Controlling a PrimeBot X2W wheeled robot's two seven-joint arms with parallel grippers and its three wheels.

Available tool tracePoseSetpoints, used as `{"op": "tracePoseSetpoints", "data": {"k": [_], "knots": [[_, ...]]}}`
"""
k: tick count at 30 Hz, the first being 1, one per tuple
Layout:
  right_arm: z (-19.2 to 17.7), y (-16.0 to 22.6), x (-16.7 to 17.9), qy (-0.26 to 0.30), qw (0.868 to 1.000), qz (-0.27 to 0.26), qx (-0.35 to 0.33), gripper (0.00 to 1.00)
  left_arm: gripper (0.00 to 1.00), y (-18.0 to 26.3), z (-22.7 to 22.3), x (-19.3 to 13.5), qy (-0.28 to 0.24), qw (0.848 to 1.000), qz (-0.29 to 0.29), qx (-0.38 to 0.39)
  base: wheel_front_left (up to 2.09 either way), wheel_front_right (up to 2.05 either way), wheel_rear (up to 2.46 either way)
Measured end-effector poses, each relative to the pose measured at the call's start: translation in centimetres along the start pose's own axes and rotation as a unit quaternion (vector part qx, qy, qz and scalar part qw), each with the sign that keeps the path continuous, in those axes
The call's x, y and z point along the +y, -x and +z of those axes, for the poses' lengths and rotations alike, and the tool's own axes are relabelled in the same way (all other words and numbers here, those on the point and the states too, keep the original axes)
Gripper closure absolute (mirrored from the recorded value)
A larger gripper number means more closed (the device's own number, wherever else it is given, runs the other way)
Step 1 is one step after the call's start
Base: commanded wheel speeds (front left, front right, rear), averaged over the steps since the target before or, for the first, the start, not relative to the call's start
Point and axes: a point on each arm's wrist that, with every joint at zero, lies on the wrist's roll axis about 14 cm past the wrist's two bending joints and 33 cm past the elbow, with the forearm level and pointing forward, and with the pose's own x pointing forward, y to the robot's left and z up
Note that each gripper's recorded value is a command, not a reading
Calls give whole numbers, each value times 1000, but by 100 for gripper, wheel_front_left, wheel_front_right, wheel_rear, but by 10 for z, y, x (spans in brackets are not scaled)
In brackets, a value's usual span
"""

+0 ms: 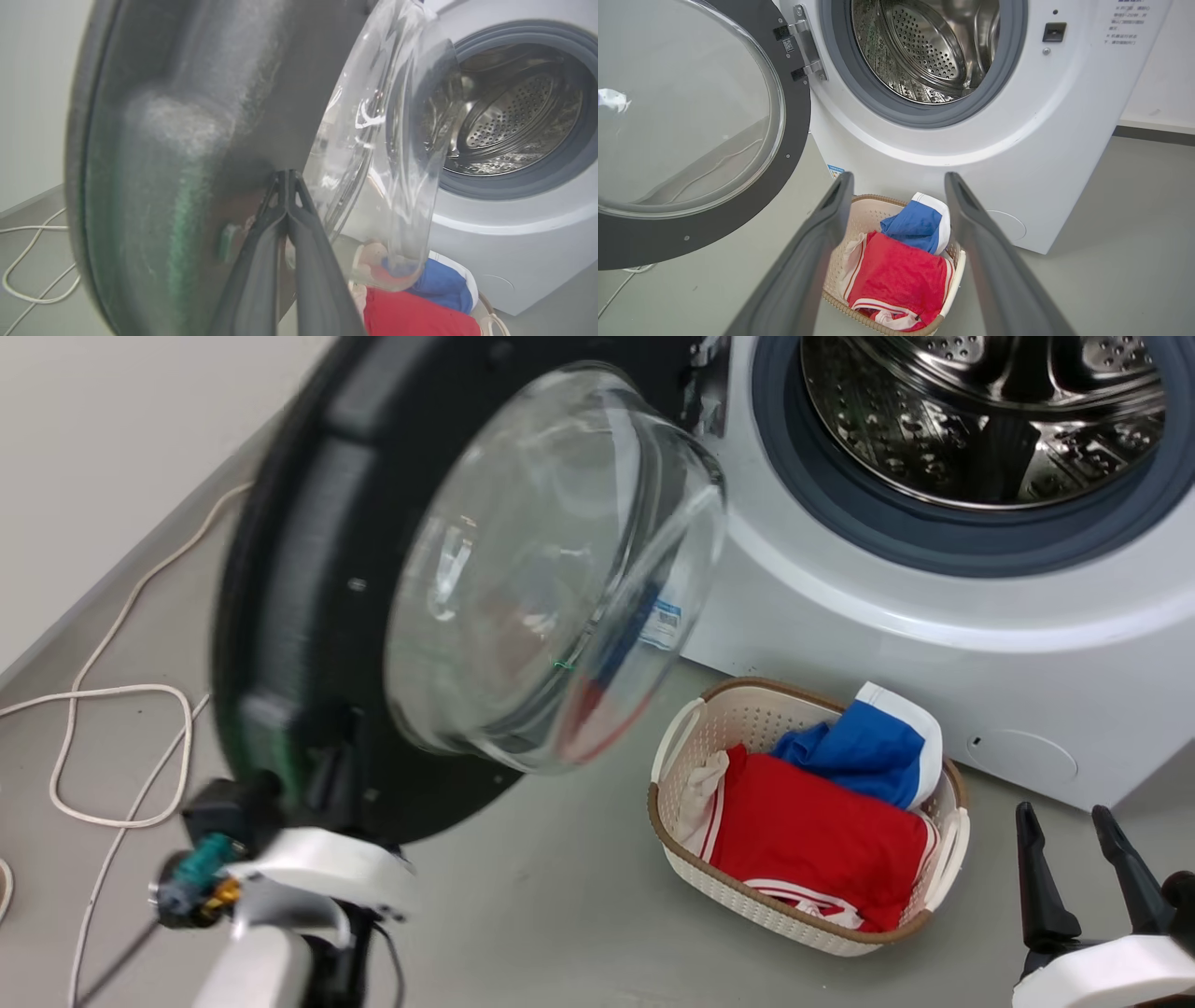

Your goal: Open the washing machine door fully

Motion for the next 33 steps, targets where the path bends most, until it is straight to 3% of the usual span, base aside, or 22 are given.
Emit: {"op": "tracePoseSetpoints", "data": {"k": [10,23,33], "knots": [[-10,-1,-23,10,1000,-21,16,0,100,-47,-4,56,-17,998,57,12,0,0,0],[-10,3,-41,5,999,-43,12,0,100,-69,-23,93,-37,994,87,49,0,0,0],[5,17,-27,-9,999,-38,-12,0,100,-39,5,80,-69,996,64,-9,0,0,0]]}}
